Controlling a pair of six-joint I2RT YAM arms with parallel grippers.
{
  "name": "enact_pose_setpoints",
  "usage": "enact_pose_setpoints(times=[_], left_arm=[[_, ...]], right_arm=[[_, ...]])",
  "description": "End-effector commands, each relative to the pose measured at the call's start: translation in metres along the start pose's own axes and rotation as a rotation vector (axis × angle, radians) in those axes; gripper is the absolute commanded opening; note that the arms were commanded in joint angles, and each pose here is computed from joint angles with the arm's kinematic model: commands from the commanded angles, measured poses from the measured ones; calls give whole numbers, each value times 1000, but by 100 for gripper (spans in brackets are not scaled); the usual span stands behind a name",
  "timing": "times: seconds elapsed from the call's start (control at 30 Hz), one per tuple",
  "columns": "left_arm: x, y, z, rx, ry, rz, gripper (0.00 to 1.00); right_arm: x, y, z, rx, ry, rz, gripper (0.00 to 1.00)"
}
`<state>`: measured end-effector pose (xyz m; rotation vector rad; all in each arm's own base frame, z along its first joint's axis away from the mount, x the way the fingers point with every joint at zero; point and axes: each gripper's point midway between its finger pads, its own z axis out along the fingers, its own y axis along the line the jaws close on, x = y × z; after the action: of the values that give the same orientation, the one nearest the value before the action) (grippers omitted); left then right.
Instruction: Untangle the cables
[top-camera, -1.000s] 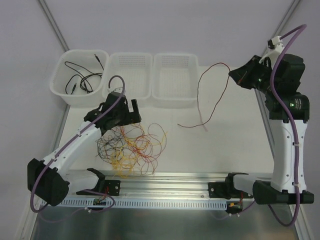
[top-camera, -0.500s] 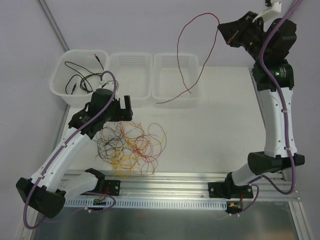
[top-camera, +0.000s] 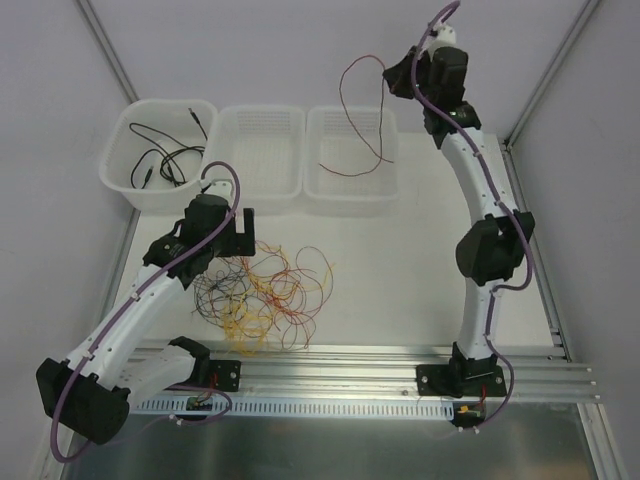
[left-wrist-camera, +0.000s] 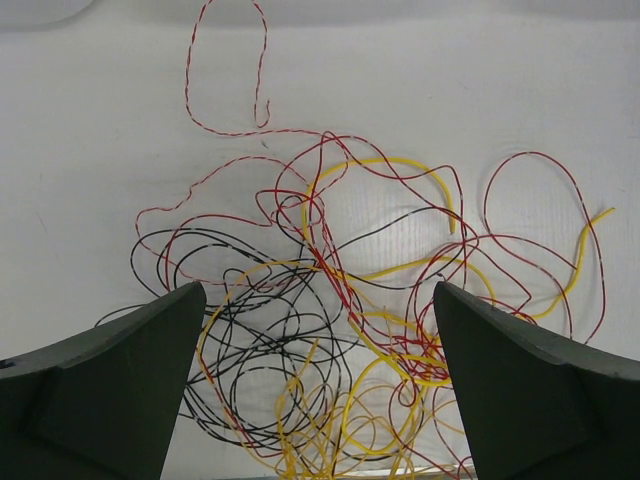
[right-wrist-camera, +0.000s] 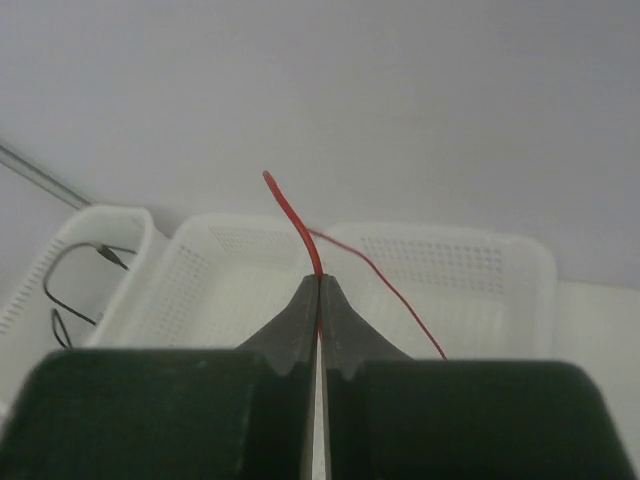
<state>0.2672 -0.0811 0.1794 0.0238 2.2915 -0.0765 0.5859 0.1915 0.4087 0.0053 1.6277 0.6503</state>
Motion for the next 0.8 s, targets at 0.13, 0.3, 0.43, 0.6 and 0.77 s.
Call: enact_pose_setpoints(times=[0.13,0.3,0.43,0.6,0.77], left_arm=[[-2,9,5,-39,-12,20,99],[-2,12,4,-49,-15,15,99],[-1,12,5,-47,-10,16,99],[-1,8,6,-28,0,21,99],[-3,8,2,-21,-15,16,99]], right_arm=[[103,-44,32,113,160,12,1],[168,-76,31,217,313,68,13],[172,-70,21,201,352,72,38],[124,-48,-6,170,301,-6,70],[98,-28,-46,165,310,-95,82]])
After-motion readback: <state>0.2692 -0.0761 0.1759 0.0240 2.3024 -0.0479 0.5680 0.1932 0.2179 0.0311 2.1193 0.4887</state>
